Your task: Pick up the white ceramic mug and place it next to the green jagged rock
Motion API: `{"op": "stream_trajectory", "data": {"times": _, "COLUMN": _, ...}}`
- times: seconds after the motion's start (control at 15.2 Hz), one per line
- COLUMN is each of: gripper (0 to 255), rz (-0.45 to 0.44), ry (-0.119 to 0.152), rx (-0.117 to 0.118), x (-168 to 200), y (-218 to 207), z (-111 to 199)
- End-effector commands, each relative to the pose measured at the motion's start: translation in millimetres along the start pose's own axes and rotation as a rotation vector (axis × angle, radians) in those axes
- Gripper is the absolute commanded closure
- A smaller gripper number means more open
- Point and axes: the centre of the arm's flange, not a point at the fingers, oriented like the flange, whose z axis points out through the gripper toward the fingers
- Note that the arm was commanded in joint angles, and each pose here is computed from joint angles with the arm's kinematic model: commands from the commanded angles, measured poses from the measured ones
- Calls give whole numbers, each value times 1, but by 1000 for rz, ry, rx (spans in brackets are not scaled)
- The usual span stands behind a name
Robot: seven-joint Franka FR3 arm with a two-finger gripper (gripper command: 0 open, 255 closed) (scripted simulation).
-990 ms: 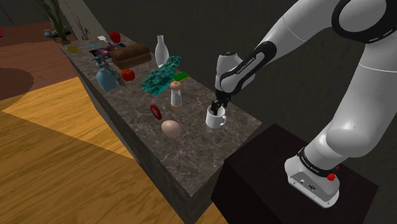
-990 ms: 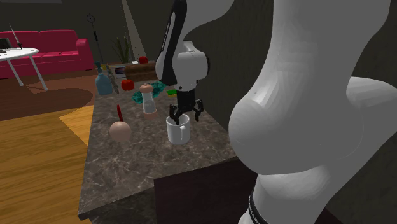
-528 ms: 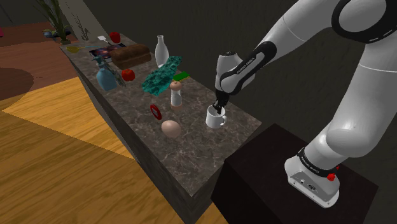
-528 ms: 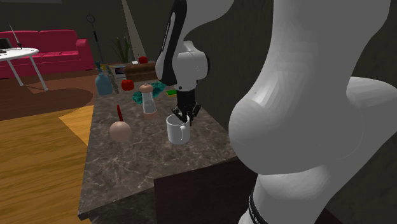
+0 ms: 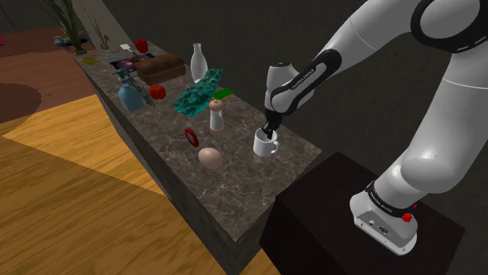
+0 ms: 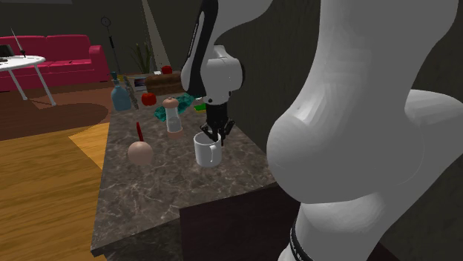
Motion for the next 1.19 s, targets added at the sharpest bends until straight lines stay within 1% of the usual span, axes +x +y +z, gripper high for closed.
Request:
{"op": "stream_trajectory", "data": {"times": 0.0, "gripper": 255, "rz": 0, "ry": 0, "rx": 0, "x": -1, "y": 0, "z": -10}}
{"op": "stream_trajectory", "data": {"times": 1.12, "gripper": 255, "rz": 0, "ry": 0, "rx": 0, "x": -8, "y": 0, "z": -99}}
